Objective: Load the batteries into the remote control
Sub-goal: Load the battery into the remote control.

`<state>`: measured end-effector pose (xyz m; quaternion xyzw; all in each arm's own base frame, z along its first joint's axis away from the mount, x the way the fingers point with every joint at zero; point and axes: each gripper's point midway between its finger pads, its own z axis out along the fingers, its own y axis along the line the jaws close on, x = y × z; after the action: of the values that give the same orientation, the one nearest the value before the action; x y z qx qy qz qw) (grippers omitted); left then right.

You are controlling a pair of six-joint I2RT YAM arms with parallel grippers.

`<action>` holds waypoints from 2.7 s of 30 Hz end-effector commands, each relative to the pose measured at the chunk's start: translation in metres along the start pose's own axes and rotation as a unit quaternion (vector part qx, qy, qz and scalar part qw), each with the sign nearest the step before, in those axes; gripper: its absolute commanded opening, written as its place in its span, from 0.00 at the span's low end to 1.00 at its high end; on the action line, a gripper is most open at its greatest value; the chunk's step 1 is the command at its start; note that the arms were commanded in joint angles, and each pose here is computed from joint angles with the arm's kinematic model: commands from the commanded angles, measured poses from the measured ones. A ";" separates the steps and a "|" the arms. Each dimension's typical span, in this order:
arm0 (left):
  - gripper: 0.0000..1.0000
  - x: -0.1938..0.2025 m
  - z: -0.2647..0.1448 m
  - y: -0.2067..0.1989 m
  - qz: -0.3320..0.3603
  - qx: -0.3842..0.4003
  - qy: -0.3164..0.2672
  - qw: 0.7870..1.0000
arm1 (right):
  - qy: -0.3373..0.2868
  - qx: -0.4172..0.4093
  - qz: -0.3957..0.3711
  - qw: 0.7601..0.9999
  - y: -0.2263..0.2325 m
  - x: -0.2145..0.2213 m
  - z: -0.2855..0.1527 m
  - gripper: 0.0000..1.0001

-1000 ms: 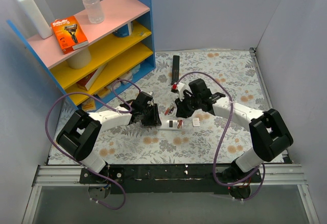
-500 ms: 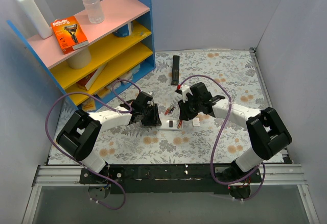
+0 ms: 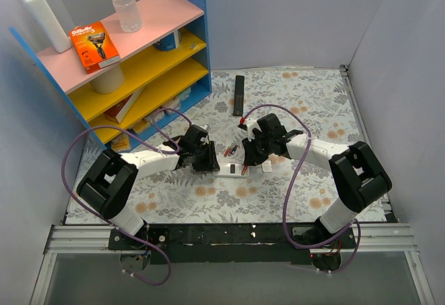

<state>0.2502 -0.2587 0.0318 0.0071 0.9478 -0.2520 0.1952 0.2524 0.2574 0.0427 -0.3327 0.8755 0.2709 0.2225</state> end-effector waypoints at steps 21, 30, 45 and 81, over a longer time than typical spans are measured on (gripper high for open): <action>0.33 -0.008 -0.003 -0.010 -0.002 0.014 -0.014 1.000 | 0.022 -0.062 -0.013 0.998 0.022 0.011 0.009 0.07; 0.32 -0.005 -0.005 -0.012 -0.017 0.023 -0.014 1.000 | 0.055 -0.057 -0.010 0.997 0.025 0.034 0.013 0.01; 0.31 0.012 -0.011 -0.011 -0.046 0.039 -0.003 0.998 | 0.047 -0.008 0.081 0.996 0.021 0.055 0.013 0.01; 0.86 -0.014 -0.073 -0.001 -0.050 0.031 -0.138 0.989 | 0.143 0.172 0.058 0.973 0.018 0.012 -0.003 0.24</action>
<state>0.2377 -0.2294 0.0926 -0.0690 0.9055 -0.2959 0.2963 0.2243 0.2641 0.0410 -0.2920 0.9411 0.1064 0.1332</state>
